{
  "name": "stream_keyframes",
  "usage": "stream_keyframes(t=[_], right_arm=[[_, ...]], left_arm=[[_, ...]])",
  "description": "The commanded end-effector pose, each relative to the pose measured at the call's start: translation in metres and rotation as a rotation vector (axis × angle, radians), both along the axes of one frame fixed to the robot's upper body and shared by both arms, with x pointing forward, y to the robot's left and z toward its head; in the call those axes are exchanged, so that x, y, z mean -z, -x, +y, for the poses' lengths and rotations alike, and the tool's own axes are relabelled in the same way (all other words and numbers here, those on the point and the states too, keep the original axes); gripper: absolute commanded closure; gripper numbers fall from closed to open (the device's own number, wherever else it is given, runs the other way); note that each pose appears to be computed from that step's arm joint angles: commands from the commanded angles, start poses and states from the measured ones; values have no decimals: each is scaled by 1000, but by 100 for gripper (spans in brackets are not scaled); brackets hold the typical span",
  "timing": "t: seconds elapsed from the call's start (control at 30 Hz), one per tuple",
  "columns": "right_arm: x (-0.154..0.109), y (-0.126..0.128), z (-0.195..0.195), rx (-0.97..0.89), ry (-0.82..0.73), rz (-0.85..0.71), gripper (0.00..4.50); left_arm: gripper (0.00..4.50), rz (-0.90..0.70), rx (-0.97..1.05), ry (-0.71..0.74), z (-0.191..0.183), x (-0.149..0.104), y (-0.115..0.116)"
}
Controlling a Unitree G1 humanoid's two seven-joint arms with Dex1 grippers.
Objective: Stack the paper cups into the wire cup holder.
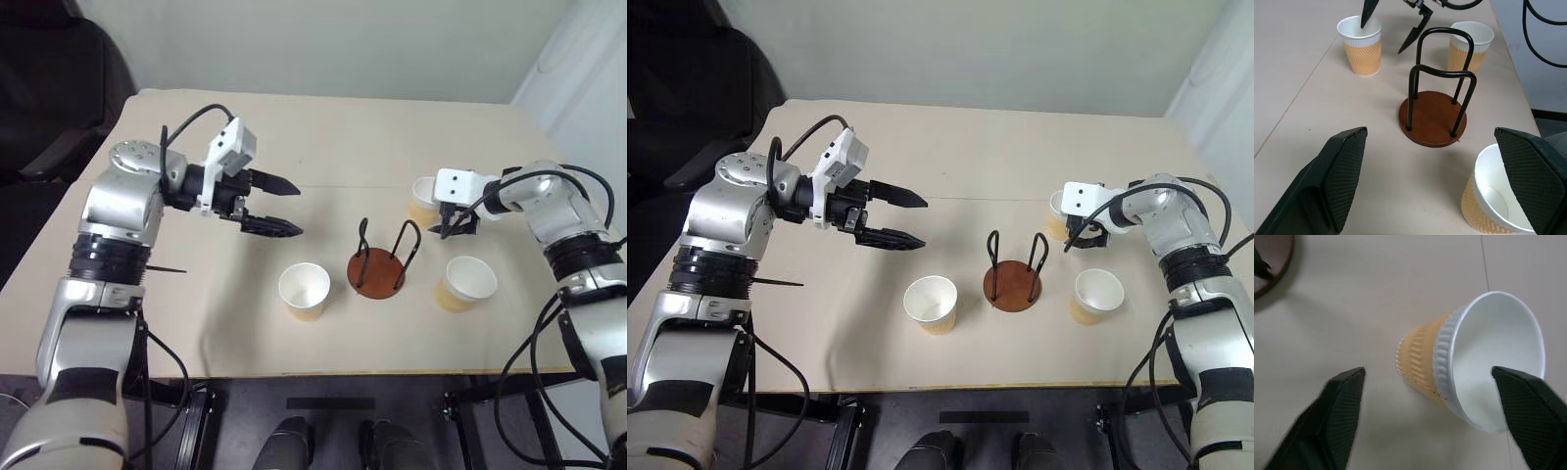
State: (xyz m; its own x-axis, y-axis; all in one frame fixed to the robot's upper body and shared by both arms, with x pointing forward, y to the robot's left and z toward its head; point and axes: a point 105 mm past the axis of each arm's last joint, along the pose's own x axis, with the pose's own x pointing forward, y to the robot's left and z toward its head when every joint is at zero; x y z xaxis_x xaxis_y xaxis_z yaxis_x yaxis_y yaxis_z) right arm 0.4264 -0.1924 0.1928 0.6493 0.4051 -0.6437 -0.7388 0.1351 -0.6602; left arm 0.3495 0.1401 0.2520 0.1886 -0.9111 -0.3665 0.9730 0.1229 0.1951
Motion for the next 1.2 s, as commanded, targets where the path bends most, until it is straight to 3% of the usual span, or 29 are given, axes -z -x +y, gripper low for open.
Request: stream_keyframes(t=[0.03, 0.2, 0.3, 0.5, 0.6, 0.9, 1.0, 1.2], right_arm=[[-11, -2, 0, -17, 17, -24, 181], [-15, 3, -2, -31, 4, 19, 366], [-24, 12, -2, -62, -11, 47, 448], [-51, 37, 1, -120, -12, 56, 448], [-80, 62, 10, -171, -4, 27, 448], [-144, 128, 72, -368, -74, -29, 448], [-151, 141, 90, -420, -119, -17, 448], [-129, 156, 110, -482, -138, 77, 448]], left_arm=[[0, -50, 4, 6, 3, -10, 3], [0, -47, 10, 2, 2, -8, 3], [0, -46, 13, 1, 1, -8, 2], [0, -44, 23, -2, 0, -7, 1], [0, -43, 27, -3, 0, -7, 1], [0, -36, 66, 5, -1, -11, 4], [0, -49, 78, 4, -1, -14, 5], [0, -71, 92, -16, 2, -18, 8]])
